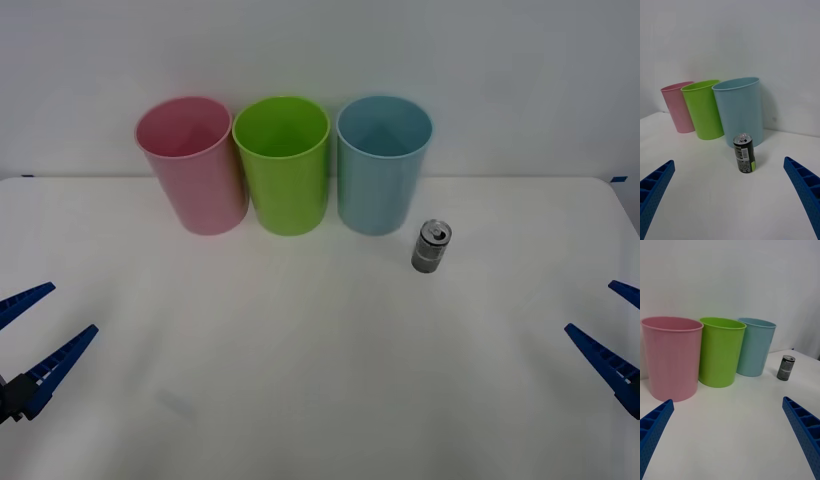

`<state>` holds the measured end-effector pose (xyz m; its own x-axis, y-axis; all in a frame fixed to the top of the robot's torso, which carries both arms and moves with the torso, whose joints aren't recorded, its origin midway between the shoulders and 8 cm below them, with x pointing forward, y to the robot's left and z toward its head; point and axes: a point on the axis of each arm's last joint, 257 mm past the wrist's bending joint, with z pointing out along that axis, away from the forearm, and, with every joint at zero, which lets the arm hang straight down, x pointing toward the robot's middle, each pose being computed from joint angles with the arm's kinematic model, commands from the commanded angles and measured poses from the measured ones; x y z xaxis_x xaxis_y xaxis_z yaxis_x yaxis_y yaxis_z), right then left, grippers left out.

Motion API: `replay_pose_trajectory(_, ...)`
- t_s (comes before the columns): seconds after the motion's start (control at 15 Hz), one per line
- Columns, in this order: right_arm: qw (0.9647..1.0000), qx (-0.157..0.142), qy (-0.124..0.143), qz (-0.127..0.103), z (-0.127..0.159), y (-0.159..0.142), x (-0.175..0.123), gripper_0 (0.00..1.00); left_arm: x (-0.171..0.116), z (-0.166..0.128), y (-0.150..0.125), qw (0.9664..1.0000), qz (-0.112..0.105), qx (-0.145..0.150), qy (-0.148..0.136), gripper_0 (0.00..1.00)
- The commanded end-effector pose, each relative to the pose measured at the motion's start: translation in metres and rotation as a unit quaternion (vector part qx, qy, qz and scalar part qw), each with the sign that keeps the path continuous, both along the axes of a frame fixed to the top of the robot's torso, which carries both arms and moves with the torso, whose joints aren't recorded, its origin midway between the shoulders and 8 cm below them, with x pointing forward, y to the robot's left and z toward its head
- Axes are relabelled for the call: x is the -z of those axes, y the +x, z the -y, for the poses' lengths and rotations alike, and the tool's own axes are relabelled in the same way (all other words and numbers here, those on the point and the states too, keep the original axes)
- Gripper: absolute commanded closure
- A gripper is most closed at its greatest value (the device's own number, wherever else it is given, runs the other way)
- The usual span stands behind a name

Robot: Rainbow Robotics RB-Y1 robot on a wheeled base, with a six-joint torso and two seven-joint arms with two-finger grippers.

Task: Grasp the object on the table and drop it into the matching bin: aluminum can to the light blue bin, PET bottle to the pink bin.

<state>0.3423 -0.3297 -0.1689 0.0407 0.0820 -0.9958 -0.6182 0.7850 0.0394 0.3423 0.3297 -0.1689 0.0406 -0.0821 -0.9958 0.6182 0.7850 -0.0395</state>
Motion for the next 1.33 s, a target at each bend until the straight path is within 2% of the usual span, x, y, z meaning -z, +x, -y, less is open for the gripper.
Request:
replay_pose_trajectory(0.07,1.0000,0.000,0.000,0.000,0.000,0.000,0.000,0.00,0.000,0.000,0.000,1.0000,0.000,0.000,0.000,0.00)
replay_pose_trajectory(0.13,0.9999,0.008,0.008,-0.011,0.004,-0.003,0.010,0.00,0.000,0.000,0.000,1.0000,0.000,0.000,0.000,0.00)
replay_pose_trajectory(0.67,0.9998,0.001,0.010,-0.019,-0.012,0.005,0.020,0.00,0.000,0.000,0.000,1.0000,0.000,0.000,0.000,0.00)
replay_pose_trajectory(1.0,0.9997,0.004,-0.012,-0.023,-0.030,0.023,0.036,0.00,0.000,0.000,0.000,1.0000,0.000,0.000,0.000,0.00)
replay_pose_trajectory(1.33,0.9985,0.028,-0.038,-0.026,-0.049,0.055,0.052,0.00,0.000,0.000,0.000,1.0000,0.000,0.000,0.000,0.00)
